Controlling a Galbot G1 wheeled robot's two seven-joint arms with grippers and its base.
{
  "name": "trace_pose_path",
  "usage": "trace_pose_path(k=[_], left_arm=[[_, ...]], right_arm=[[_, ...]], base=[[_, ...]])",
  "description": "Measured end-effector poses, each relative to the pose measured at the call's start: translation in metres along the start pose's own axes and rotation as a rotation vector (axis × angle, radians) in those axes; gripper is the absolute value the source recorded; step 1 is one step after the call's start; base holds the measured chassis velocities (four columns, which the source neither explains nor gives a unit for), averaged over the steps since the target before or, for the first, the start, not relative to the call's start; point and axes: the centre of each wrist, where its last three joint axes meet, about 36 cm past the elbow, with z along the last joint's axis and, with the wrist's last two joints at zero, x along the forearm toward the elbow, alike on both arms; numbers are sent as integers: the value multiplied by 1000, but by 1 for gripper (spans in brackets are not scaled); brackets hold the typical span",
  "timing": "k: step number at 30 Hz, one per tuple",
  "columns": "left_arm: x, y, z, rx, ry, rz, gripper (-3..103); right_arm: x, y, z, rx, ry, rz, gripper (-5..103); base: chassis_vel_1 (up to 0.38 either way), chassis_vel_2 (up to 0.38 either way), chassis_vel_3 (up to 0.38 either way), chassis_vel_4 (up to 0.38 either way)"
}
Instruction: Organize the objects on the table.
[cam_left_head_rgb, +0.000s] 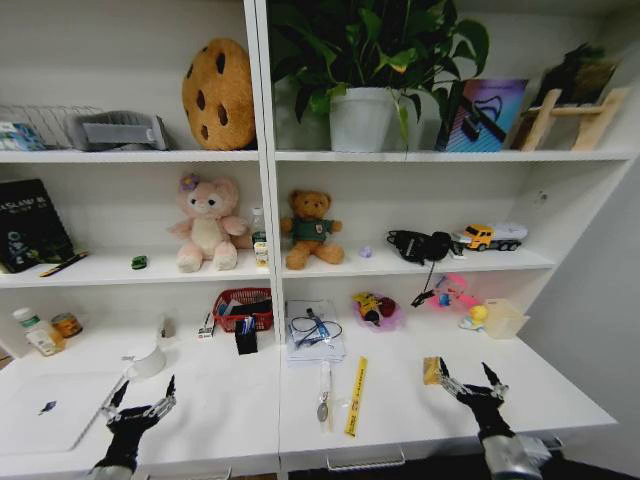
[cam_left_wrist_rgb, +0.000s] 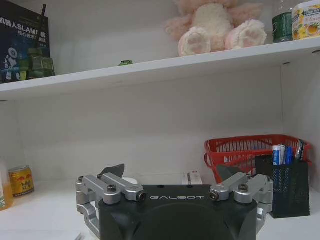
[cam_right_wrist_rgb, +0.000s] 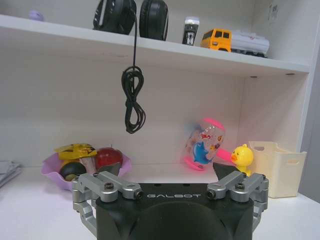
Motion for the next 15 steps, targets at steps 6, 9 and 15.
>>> trace_pose_path(k=[6,9,15], left_arm=[[0,0,0,0,0,0,100],[0,0,0,0,0,0,100],[0,0,0,0,0,0,100]], right_arm=[[-24,-11,18,11,87,29,100],[-33,-12,26,13,110,26,100],[-45,-11,32,11,140,19,100]], base=[[0,0,0,0],[0,0,0,0],[0,0,0,0]])
